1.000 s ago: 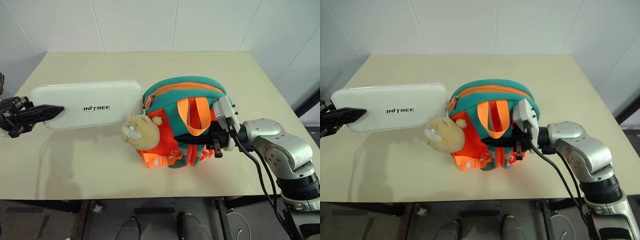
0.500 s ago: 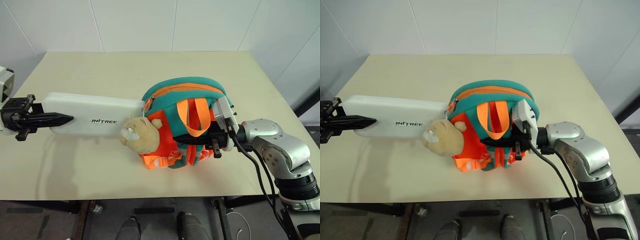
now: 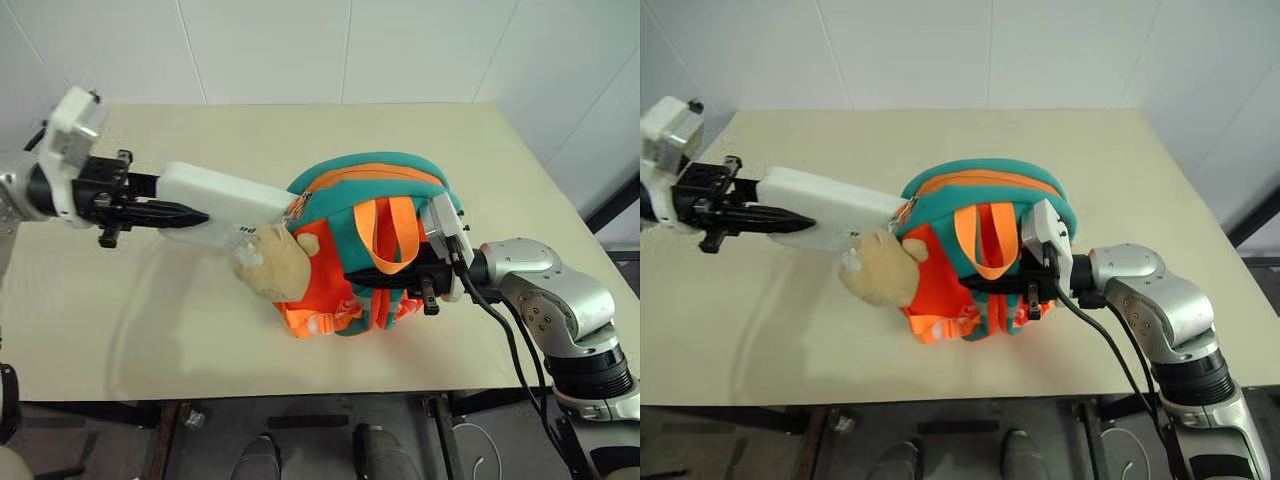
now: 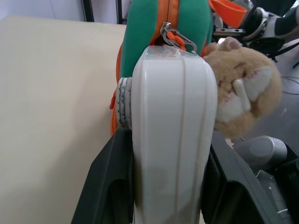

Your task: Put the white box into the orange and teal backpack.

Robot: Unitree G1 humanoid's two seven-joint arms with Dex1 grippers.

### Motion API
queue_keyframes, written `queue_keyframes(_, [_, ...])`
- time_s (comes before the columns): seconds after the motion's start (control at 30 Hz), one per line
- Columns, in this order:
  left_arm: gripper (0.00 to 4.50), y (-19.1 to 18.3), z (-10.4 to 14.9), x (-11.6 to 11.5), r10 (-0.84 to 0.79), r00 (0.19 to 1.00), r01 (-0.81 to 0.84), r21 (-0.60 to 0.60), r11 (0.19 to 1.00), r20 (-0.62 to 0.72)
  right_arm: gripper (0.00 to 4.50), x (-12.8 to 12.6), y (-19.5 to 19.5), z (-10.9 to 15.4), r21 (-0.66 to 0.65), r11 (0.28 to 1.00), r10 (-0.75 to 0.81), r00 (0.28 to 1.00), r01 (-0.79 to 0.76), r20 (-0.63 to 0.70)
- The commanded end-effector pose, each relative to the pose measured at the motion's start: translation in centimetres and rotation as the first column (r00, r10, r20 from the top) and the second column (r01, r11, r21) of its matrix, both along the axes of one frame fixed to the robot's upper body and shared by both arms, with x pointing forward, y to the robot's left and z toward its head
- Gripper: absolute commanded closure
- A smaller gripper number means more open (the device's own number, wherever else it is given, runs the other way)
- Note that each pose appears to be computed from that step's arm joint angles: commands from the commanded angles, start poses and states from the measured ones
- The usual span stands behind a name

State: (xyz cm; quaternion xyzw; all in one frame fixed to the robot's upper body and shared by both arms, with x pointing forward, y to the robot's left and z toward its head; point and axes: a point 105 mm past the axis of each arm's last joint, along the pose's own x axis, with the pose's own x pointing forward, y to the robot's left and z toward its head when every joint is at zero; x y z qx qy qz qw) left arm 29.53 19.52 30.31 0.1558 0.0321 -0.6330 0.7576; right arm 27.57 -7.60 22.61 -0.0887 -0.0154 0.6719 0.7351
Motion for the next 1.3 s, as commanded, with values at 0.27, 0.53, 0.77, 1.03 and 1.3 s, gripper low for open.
queue_keyframes(0.27, [3.20, -6.5, -1.5, 1.6, 0.023, 0.999, -0.021, 0.036, 0.999, -0.046, 4.50, 0.0, 0.7, 0.7, 0.012, 1.000, 0.020, 0.999, -0.021, 0.038])
queue_keyframes(0.53, [3.20, -11.6, -4.2, 3.0, 0.006, 0.998, -0.004, 0.039, 0.999, -0.061, 4.50, 0.1, 1.0, 0.8, 0.020, 1.000, 0.012, 0.999, -0.012, 0.043])
queue_keyframes(0.77, [1.89, -12.4, -4.9, 3.5, 0.032, 0.997, -0.028, 0.048, 0.998, -0.077, 4.50, 0.2, 1.0, 0.9, 0.026, 1.000, -0.001, 0.999, 0.000, 0.047])
queue_keyframes(1.03, [0.03, -7.8, -3.0, -0.2, -0.051, 0.992, 0.058, 0.064, 0.996, -0.114, 4.50, 0.2, 1.0, 0.9, 0.027, 1.000, -0.010, 0.999, 0.008, 0.047])
queue_keyframes(1.3, [0.03, -2.2, -3.0, -2.0, 0.063, 0.997, -0.055, 0.159, 0.986, -0.045, 4.50, 0.2, 1.0, 0.7, 0.024, 1.000, -0.002, 0.999, 0.000, 0.046])
